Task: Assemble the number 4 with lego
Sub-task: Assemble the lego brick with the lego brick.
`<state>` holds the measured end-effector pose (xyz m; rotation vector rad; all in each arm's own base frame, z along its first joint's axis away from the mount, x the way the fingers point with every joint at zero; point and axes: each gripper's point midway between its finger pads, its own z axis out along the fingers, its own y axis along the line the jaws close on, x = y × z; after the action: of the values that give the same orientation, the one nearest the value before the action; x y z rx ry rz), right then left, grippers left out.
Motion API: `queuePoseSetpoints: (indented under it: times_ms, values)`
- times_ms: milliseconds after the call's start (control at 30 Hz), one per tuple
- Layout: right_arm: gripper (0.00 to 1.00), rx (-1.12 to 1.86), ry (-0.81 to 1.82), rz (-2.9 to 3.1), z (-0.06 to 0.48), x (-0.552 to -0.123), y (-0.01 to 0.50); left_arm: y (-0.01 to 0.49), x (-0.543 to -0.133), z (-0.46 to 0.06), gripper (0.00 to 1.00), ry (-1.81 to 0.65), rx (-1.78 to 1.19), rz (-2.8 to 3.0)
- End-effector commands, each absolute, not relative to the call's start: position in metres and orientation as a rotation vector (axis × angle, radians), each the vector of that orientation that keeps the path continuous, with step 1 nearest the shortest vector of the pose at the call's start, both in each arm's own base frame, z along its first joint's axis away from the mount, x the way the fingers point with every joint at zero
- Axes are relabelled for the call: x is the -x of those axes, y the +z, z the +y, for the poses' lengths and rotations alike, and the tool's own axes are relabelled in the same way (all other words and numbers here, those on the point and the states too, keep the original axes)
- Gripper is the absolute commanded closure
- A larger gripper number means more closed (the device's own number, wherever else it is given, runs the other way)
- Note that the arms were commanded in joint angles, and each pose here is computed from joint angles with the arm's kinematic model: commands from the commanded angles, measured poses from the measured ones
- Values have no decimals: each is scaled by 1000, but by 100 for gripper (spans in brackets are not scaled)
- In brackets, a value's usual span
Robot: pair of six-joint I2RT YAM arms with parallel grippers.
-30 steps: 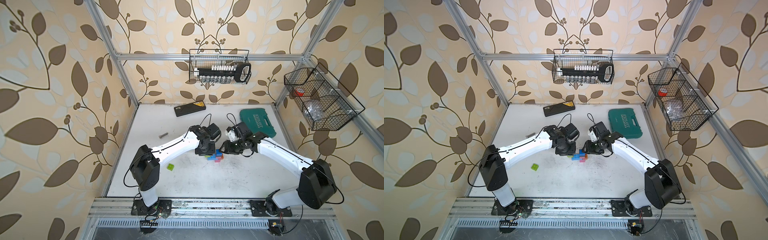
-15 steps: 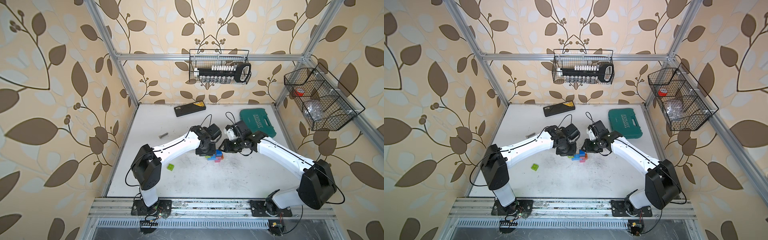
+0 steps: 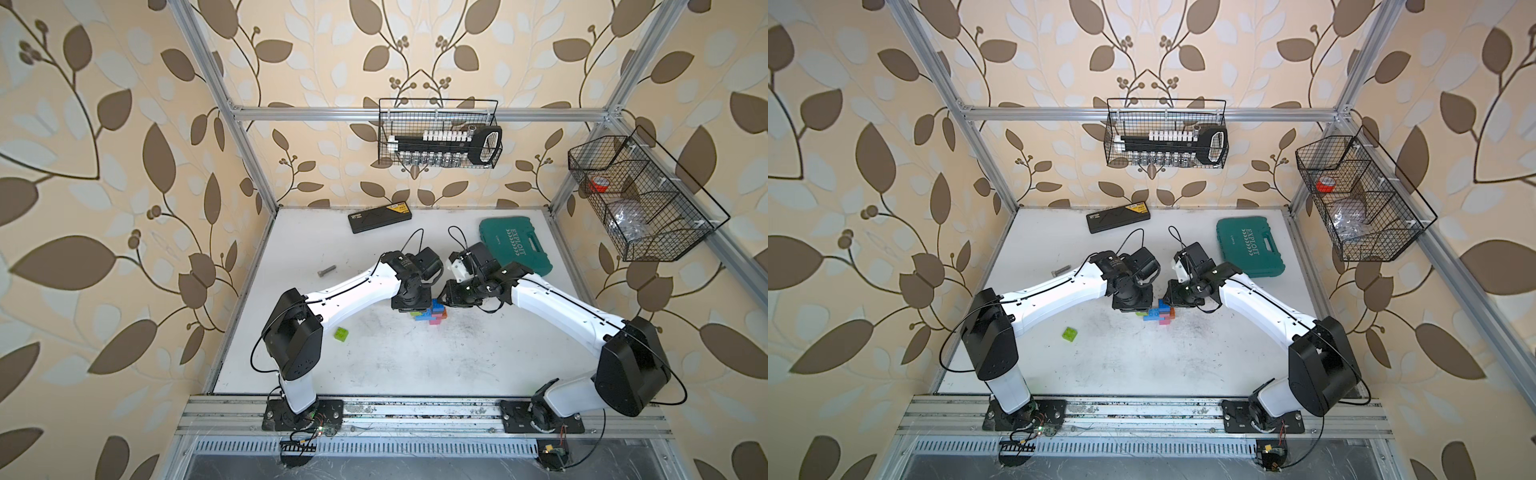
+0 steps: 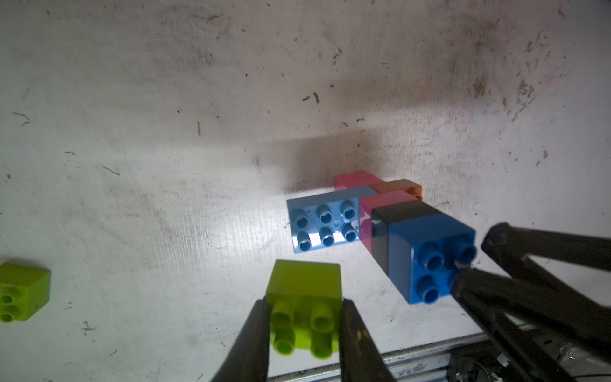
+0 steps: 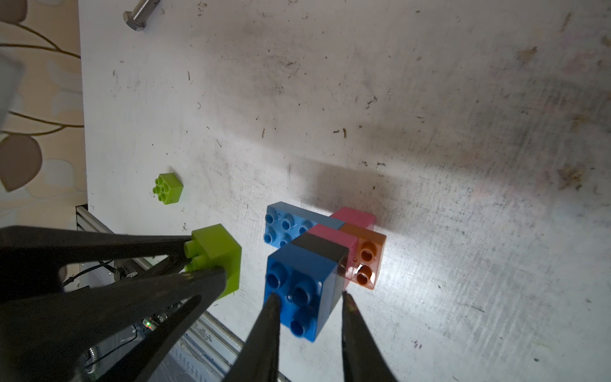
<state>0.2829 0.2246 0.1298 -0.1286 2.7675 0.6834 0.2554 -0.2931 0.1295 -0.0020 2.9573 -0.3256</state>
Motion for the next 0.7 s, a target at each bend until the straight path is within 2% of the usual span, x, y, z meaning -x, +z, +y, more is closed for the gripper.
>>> queuePoseSetpoints:
  times_ms: [0,667]
  values:
    - [73,133,655,2774,225,-285,127,135,-256,-300,100,-362,18,2950]
    - [79,29,644,2812,223,-276,108,122,-254,-300,100,-353,52,2965]
